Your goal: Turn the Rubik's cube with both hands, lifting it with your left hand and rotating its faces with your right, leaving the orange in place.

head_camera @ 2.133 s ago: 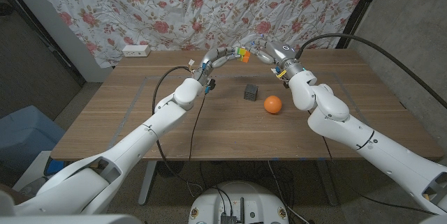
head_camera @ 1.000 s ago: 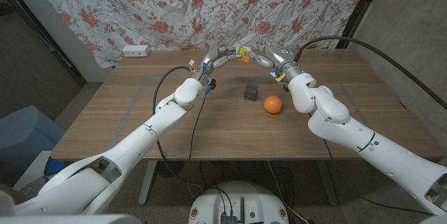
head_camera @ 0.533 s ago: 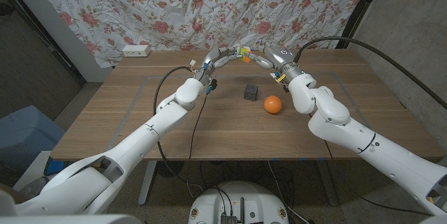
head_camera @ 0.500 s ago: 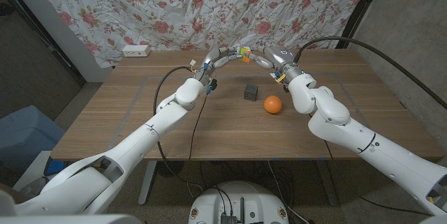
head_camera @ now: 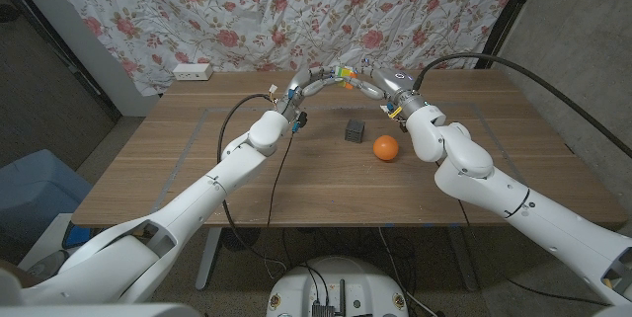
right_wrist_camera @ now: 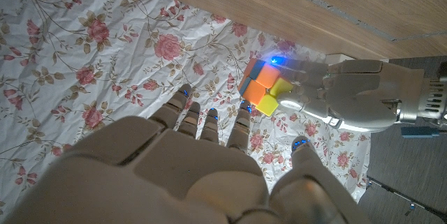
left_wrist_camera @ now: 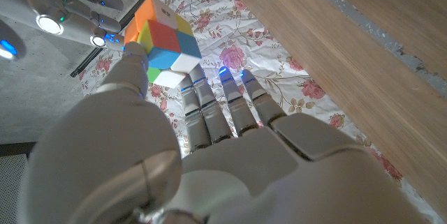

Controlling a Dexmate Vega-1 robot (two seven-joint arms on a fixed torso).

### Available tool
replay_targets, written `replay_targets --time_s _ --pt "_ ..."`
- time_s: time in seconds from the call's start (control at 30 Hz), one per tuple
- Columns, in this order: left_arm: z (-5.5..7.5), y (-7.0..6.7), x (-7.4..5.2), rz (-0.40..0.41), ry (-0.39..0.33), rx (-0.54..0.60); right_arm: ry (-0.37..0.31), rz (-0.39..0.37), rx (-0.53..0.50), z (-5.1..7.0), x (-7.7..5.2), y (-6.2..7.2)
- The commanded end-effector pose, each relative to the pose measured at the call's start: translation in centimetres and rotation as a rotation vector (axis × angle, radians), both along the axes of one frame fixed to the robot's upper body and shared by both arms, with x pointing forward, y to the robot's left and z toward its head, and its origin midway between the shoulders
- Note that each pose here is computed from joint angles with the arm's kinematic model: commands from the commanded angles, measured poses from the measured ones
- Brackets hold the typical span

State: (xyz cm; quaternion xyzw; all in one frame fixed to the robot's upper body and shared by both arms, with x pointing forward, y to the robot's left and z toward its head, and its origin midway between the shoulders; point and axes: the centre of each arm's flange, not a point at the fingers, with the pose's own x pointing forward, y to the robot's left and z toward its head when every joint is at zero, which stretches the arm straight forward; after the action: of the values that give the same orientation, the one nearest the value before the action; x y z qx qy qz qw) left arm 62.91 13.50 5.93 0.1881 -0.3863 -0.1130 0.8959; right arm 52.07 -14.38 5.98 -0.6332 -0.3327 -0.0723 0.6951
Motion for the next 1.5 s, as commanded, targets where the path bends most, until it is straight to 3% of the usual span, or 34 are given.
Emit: replay_targets --time_s 0.03,1.5 --pt "0.0 0.0 0.0 -0.003 -0.003 -0.003 0.001 0.011 -0.006 -0.3 -0.1 0.3" --pt "-0.1 -0.8 0.8 -0.026 0.013 -0.098 0.005 0.022 -0.012 -1.5 -0.3 1.3"
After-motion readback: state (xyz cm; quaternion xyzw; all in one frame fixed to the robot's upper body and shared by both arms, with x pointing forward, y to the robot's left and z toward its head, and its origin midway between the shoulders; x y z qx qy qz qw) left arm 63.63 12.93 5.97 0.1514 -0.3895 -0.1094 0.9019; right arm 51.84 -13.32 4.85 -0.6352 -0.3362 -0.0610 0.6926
